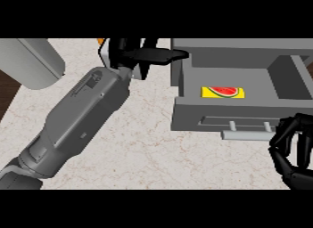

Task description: Pick up the cup, place it into the drawer and close the drawer

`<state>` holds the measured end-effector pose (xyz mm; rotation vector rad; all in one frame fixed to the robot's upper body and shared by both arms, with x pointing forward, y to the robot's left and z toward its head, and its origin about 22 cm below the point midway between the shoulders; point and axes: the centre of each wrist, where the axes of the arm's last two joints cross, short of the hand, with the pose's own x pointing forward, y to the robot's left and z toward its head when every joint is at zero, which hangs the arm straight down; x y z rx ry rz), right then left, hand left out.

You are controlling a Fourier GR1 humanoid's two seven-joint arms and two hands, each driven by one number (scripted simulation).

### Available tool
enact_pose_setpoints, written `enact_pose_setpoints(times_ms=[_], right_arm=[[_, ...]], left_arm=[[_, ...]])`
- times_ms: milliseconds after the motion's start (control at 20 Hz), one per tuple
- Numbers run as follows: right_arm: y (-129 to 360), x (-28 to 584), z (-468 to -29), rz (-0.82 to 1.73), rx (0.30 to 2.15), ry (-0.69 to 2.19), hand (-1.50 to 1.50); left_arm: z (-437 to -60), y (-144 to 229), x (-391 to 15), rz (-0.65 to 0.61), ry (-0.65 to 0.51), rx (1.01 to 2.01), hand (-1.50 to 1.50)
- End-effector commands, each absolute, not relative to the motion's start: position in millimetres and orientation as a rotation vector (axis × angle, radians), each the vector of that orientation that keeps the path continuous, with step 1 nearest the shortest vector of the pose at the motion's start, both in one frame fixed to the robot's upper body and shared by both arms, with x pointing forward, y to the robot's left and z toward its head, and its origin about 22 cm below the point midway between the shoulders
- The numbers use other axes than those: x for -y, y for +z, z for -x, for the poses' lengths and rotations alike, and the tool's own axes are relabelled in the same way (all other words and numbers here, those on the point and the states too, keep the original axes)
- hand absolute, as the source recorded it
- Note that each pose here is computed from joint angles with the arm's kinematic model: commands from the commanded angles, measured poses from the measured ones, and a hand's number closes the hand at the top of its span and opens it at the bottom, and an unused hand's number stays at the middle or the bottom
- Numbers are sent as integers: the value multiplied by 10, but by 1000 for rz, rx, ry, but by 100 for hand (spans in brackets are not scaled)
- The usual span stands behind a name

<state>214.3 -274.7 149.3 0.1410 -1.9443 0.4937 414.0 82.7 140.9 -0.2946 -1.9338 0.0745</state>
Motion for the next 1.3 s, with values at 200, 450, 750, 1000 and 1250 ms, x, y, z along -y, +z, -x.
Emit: enact_pose_setpoints(times_ms=[200, 450, 750, 1000, 1250], right_arm=[[1281, 2674, -2154, -20, 1845, 617, 150], [1135, 2495, -2310, 51, 1823, 677, 150], [1137, 2527, -2408, 262, 1758, 1057, 150], [788, 2372, -2527, 378, 1711, 1168, 150], [434, 2186, -2794, 400, 1712, 1173, -150]], left_arm=[[-3697, 1236, -1591, 259, 142, 1912, -150], [-3401, 1048, -2143, 263, 173, 1884, -150], [-3155, 911, -2442, 282, 164, 1877, -150], [-2981, 655, -2815, 235, 179, 1892, -150], [-2788, 568, -2848, 254, 189, 1869, -150]])
